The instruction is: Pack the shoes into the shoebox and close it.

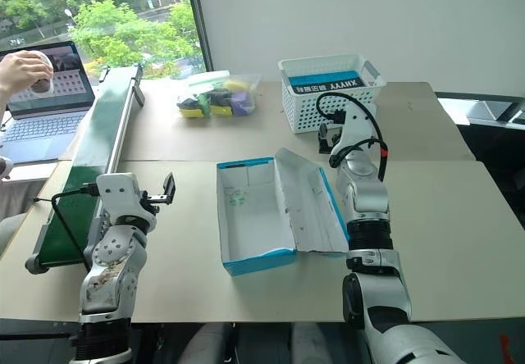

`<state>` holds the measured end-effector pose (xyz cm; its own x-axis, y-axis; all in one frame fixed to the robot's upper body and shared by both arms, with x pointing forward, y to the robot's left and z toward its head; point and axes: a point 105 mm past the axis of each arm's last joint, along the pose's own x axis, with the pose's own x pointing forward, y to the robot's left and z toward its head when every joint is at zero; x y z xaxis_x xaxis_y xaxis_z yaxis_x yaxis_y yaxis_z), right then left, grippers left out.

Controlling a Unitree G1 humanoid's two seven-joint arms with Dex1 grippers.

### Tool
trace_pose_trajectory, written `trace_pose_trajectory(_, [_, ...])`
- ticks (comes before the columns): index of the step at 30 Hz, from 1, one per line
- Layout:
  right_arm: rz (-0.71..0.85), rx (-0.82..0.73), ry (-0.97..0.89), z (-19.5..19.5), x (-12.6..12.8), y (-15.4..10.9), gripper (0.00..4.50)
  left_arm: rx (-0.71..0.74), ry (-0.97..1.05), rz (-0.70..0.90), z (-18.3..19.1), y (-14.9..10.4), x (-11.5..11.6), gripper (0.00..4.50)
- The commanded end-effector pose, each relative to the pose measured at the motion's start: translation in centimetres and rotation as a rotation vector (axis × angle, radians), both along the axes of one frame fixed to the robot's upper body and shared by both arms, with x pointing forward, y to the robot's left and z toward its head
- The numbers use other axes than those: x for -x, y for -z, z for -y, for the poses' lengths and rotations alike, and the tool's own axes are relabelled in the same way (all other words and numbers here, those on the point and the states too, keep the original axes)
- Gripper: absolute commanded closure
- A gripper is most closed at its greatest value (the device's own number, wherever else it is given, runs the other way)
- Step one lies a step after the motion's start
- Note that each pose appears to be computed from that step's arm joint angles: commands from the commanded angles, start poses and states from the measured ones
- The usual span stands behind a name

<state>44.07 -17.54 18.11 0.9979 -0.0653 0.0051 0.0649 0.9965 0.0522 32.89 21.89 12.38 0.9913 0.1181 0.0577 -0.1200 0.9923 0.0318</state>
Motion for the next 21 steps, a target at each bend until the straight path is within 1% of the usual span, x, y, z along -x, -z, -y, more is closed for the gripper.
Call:
trace_pose_trajectory(1, [0.078,0.015,-0.065,-1.4,0.6,-2.4,0.08,-0.018,0.013,0.024,-0.3,-1.2,0.1,0.0])
trace_pose_trajectory(2, [0.126,-0.005,-0.223,-4.6,1.1,-4.1,0.08,-0.028,-0.011,0.008,-1.4,-0.9,0.9,0.0])
trace_pose_trajectory(4, [0.195,-0.038,-0.466,-9.2,2.6,-6.7,0.08,-0.038,-0.053,-0.008,-3.2,-0.8,2.2,0.0])
trace_pose_trajectory(5, [0.211,-0.053,-0.534,-10.3,3.1,-7.4,0.08,-0.04,-0.067,-0.01,-3.7,-0.8,2.6,0.0])
trace_pose_trajectory(6, [0.231,-0.101,-0.645,-12.1,4.2,-8.8,0.08,-0.04,-0.096,-0.016,-4.9,-0.8,3.4,0.0])
trace_pose_trajectory(8, [0.272,-0.182,-0.874,-15.4,6.9,-11.4,0.08,-0.044,-0.129,-0.044,-6.7,-0.4,5.0,0.0])
trace_pose_trajectory(9, [0.282,-0.202,-0.947,-16.3,7.9,-12.1,0.08,-0.046,-0.133,-0.056,-7.2,-0.2,5.4,0.0])
trace_pose_trajectory(10, [0.286,-0.204,-1.065,-17.8,9.5,-12.5,0.08,-0.051,-0.162,-0.067,-8.3,0.0,6.2,0.0])
trace_pose_trajectory(12, [0.277,-0.185,-1.27,-20.1,12.4,-12.5,0.08,-0.047,-0.203,-0.084,-10.1,0.2,7.5,0.0])
trace_pose_trajectory(13, [0.257,-0.158,-1.349,-20.8,13.5,-11.8,0.08,-0.054,-0.215,-0.095,-10.8,0.3,8.0,0.0])
trace_pose_trajectory(16, [0.172,-0.043,-1.478,-21.8,15.1,-9.0,0.08,-0.072,-0.231,-0.108,-11.8,0.1,8.7,0.0])
trace_pose_trajectory(19, [0.131,-0.017,-1.536,-21.9,15.7,-7.6,0.08,-0.073,-0.228,-0.11,-11.8,-0.1,8.9,0.0])
trace_pose_trajectory(21, [0.097,0.001,-1.577,-22.0,16.2,-6.5,0.08,-0.071,-0.22,-0.127,-11.6,0.2,9.0,0.0])
